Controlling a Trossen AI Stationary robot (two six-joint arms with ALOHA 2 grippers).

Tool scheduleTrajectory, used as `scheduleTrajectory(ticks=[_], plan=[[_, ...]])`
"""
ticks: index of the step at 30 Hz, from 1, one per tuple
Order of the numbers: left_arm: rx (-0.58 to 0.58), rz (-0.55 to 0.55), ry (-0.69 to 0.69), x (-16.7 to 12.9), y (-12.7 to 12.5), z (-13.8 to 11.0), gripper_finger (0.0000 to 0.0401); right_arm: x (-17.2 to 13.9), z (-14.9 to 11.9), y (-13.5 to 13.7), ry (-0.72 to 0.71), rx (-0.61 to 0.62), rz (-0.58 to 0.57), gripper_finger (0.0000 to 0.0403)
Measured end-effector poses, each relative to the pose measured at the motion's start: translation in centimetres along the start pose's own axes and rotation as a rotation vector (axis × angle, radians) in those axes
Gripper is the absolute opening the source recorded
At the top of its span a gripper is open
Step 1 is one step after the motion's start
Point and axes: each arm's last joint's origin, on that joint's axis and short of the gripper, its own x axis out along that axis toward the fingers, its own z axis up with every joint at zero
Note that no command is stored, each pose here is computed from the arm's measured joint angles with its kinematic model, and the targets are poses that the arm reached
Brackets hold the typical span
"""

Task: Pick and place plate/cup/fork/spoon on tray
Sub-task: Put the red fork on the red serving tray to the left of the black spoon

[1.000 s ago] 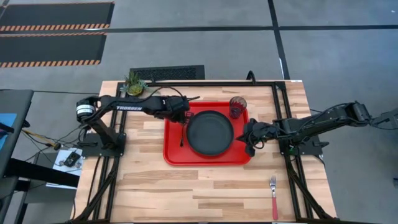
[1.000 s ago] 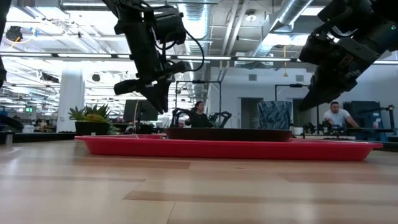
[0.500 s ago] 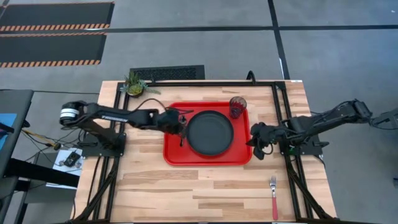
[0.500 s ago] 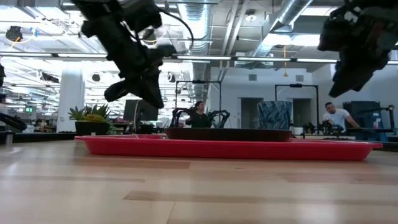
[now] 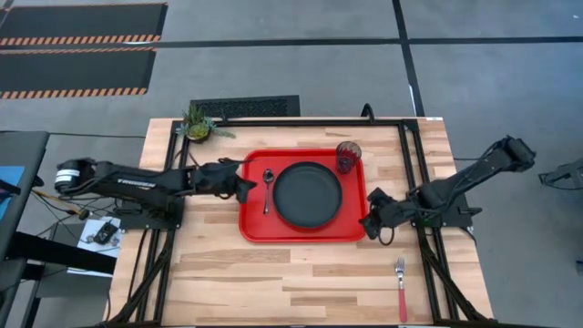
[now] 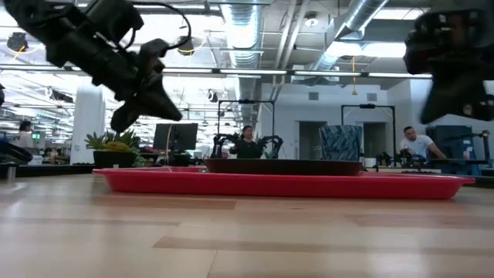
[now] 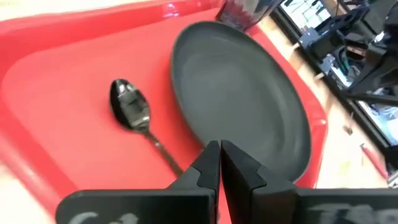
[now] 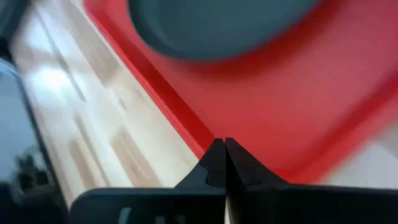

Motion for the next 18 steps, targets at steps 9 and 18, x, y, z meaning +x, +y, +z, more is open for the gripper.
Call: scheduleTrajectory(ticks=[9,18], plan=[[0.001,0.004,0.001,-0.9,2.0,-1.1,0.0000,3.1,3.9,-0.1,-0.182,0.075,-0.024,0.0007],[-0.008,0.011,-0.013,-0.9,2.1,-0.9,0.0000,5.8,8.2,-1.8,-0.245,0.025,-0.084,0.0007]])
